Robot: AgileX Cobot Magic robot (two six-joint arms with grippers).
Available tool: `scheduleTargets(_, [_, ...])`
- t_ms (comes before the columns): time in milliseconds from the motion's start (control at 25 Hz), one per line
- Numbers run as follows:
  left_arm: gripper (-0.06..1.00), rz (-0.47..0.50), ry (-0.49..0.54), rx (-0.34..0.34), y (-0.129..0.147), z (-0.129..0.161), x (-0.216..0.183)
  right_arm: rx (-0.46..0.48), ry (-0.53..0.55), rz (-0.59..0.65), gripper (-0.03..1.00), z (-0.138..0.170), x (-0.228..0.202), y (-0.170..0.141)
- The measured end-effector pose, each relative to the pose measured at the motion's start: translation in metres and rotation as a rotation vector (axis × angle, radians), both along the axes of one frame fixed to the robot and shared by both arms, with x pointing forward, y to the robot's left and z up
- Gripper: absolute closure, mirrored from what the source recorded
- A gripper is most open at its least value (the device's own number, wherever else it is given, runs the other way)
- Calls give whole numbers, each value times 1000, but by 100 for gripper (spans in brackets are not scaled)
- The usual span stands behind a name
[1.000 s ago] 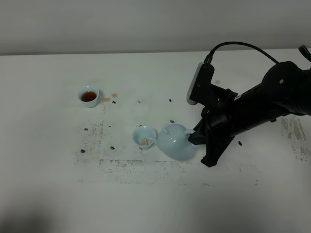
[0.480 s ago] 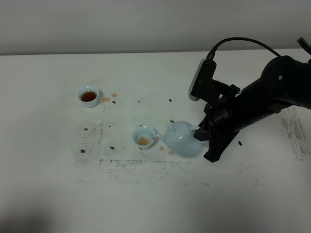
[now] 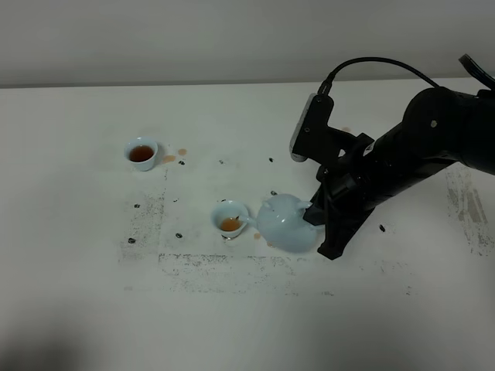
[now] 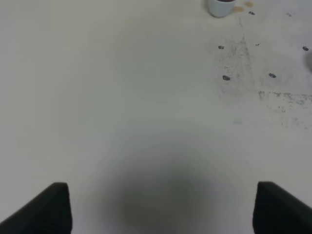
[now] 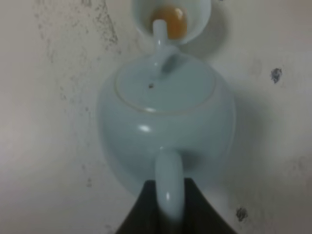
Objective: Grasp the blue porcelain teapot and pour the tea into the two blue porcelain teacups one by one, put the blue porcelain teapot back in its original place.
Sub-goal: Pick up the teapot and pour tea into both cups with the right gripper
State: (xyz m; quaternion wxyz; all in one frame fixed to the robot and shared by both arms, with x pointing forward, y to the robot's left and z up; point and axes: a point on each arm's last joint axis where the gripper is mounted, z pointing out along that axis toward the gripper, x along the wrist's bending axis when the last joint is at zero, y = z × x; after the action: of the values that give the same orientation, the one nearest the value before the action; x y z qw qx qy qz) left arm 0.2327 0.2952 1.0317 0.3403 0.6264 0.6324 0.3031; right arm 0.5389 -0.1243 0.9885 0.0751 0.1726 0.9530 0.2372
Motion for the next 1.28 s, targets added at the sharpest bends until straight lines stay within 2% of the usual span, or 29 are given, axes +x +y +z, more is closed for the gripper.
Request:
scheduleTargets(440, [22, 0, 0, 0, 0, 0, 0, -39, 12, -1, 93, 1, 0, 4])
scheduleTargets(1280, [22, 0, 0, 0, 0, 0, 0, -41, -6, 2, 93, 11, 3, 9])
